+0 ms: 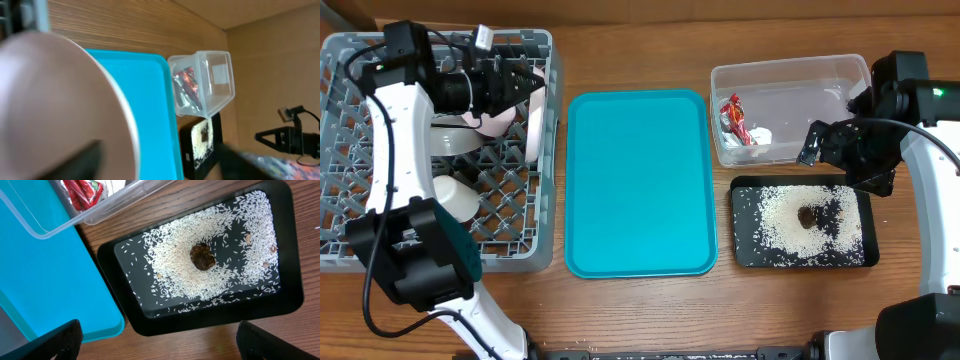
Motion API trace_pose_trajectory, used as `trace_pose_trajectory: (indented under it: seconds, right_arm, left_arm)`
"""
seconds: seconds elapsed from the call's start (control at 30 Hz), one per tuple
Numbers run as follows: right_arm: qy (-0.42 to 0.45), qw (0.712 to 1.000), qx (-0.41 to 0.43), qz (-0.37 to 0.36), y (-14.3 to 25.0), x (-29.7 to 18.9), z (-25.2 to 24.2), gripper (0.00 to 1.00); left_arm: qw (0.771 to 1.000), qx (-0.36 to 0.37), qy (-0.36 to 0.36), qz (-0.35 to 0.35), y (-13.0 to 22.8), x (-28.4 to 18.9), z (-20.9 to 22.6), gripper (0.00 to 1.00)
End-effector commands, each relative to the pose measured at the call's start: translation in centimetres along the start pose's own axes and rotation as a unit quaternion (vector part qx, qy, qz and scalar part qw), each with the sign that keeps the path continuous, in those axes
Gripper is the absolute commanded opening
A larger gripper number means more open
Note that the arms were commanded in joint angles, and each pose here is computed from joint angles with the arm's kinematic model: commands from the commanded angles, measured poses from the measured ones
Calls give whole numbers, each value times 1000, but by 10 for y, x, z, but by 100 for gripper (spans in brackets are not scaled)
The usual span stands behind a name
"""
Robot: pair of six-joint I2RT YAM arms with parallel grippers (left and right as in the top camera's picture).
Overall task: Sort waste into correct bins and load items into the dishwasher
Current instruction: 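Stand the white plate upright in the dish rack with the left gripper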
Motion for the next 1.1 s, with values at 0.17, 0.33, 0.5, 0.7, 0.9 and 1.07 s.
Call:
trace_pose_trajectory:
  seconds: [0.17,0.33,0.5,0.7,0.9,1.07]
  right_arm:
    - [-65,997,-35,-35,-7,-13,17,99]
    - [-148,978,-105,-101,-25,-20,52,100]
    - [-177,949,-192,-179,-34,-27,93,100]
    - [-141,952,-202,-180,-25,-19,101,100]
    - [-75,978,-135,-139,-13,-8,76,100]
    - [-81,973,-131,-173,0,-14,64,100]
  left_arm:
    - [994,32,-99,-24,0,-37,-28,100]
    - [949,28,-314,-11,16,-63,-44,100]
    - [890,-32,-454,33,42,-70,-48,100]
    - [898,-56,-423,106,67,-61,-56,100]
    - [908,-24,-389,152,94,-68,-78,100]
    - [914,22,-396,87,120,-83,-99,100]
Point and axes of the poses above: each gripper's point midway between its finger pads, its own x axis out along the fingers, its own z axis along the line the jaws close on, y = z × x, the point moved 7 cm from there along -x, back along the fingers, and after that the axes turned 9 degrees about x, right-handed, at the moved point
